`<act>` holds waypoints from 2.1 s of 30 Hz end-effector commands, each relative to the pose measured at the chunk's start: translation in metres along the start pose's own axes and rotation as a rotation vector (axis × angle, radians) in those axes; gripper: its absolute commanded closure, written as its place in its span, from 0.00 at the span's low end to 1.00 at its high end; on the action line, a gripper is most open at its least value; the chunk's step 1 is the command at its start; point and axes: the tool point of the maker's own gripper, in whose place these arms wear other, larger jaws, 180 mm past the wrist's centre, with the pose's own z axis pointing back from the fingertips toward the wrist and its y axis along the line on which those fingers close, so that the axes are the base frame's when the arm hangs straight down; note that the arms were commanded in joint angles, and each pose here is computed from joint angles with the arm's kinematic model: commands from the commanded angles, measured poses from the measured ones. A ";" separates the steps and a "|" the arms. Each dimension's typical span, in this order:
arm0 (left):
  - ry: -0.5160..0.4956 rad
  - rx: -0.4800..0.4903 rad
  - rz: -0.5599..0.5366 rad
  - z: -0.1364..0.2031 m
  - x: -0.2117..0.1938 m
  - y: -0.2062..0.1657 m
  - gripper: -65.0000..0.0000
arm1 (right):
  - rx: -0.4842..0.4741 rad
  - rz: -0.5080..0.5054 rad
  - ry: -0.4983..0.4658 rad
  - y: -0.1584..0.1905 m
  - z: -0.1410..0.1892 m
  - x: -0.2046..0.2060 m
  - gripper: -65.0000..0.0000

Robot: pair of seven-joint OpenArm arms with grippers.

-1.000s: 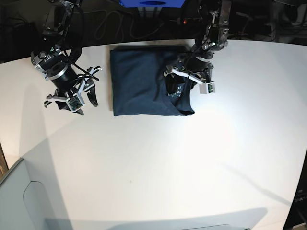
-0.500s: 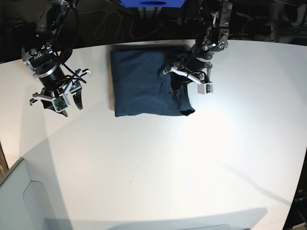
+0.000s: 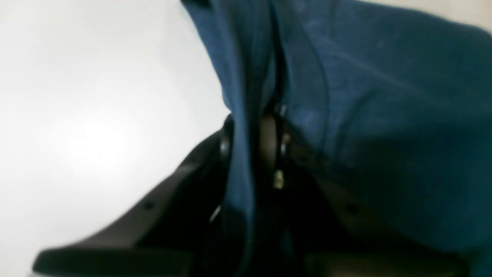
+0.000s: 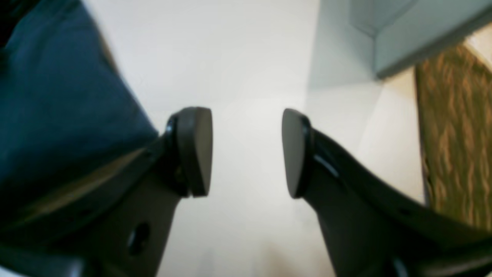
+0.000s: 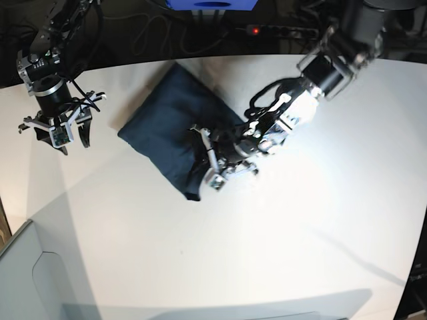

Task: Fold the T-shirt properly
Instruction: 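Push the folded shirt with the left gripper to straighten its side, then tuck and press the shirt edge with the right gripper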

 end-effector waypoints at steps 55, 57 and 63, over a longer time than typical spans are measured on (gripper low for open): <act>-0.344 0.605 -0.196 0.188 0.102 0.143 0.61 | 0.305 -0.064 -0.006 0.120 0.005 0.001 1.00; -0.322 0.690 -0.090 0.213 0.068 0.170 0.61 | 0.335 -0.090 0.029 0.129 0.000 -0.013 1.00; -0.237 0.790 0.043 0.239 0.005 0.198 0.61 | 0.391 -0.163 0.065 0.149 -0.009 -0.040 1.00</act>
